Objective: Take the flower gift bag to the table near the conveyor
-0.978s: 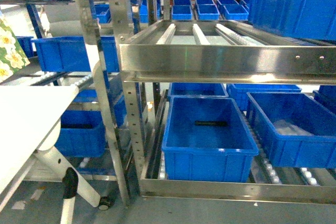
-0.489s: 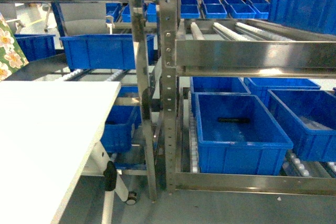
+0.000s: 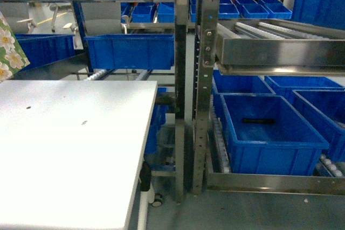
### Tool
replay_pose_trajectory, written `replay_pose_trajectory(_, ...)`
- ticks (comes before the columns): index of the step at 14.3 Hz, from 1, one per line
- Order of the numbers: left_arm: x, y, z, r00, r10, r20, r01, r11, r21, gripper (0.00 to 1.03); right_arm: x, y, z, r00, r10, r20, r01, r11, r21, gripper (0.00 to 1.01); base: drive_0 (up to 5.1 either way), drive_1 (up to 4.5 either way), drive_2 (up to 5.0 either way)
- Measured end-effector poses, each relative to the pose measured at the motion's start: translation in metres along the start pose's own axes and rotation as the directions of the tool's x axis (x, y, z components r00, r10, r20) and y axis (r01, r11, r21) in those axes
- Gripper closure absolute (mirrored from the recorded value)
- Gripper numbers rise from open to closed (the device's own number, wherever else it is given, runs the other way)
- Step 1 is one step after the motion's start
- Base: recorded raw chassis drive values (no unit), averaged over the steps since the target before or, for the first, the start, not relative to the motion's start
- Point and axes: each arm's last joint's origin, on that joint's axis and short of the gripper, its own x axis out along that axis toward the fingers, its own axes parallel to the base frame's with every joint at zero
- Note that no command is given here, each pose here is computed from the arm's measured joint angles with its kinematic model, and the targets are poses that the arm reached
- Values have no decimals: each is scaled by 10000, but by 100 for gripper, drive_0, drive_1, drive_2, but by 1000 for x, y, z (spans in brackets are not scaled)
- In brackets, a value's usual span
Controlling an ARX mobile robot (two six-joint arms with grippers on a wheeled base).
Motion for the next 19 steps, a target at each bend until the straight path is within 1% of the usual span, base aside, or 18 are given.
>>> replay_pose_trajectory(15, 0, 0, 0, 10000, 4, -4, -4, 10000, 5, 101, 0, 0, 0, 10000, -1, -7, 1, 10000, 3, 98, -466, 118, 376)
replay_pose_trajectory(19, 0, 0, 0, 10000, 3, -11, -3, 10000, 4, 101, -1, 0, 0, 10000, 2, 25, -2, 10000, -9, 98, -452, 404, 65)
